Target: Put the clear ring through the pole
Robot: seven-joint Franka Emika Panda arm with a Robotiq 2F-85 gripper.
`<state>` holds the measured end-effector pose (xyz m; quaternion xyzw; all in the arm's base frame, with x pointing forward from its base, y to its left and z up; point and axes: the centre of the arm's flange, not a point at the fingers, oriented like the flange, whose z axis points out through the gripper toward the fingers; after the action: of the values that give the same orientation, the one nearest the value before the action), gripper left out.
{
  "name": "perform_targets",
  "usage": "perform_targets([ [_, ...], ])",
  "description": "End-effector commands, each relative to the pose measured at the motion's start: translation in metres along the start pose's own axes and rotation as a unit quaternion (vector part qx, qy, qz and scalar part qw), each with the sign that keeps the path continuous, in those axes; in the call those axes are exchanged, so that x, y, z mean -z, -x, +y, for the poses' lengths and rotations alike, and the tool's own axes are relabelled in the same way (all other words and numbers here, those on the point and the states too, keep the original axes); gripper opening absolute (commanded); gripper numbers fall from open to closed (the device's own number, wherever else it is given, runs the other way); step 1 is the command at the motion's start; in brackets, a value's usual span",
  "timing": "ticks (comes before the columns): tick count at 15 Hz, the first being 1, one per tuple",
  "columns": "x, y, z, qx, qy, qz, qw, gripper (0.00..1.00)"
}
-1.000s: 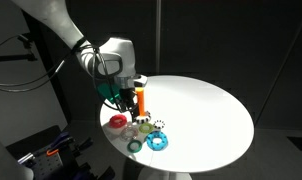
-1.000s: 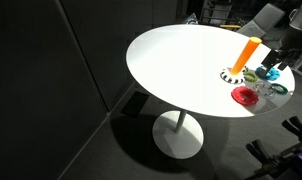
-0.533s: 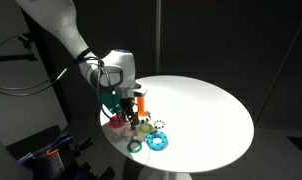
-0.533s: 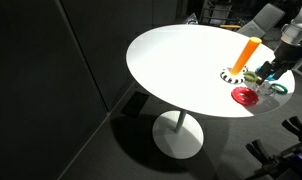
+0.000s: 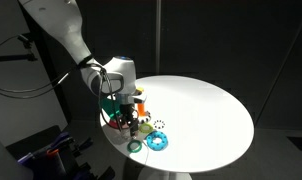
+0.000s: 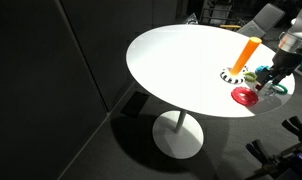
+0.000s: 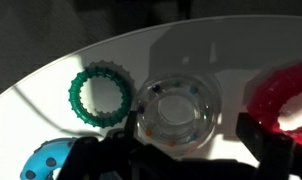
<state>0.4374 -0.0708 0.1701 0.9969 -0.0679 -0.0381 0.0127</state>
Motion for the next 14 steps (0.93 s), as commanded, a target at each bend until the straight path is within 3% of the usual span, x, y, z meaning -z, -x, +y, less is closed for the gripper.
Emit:
perform_targets([
  [1, -0.006, 0.0, 0.006, 0.002, 0.004, 0.005, 1.0, 1.0],
  [14, -0.019, 0.001, 0.014, -0.007, 0.007, -0.005, 0.9999, 1.0],
])
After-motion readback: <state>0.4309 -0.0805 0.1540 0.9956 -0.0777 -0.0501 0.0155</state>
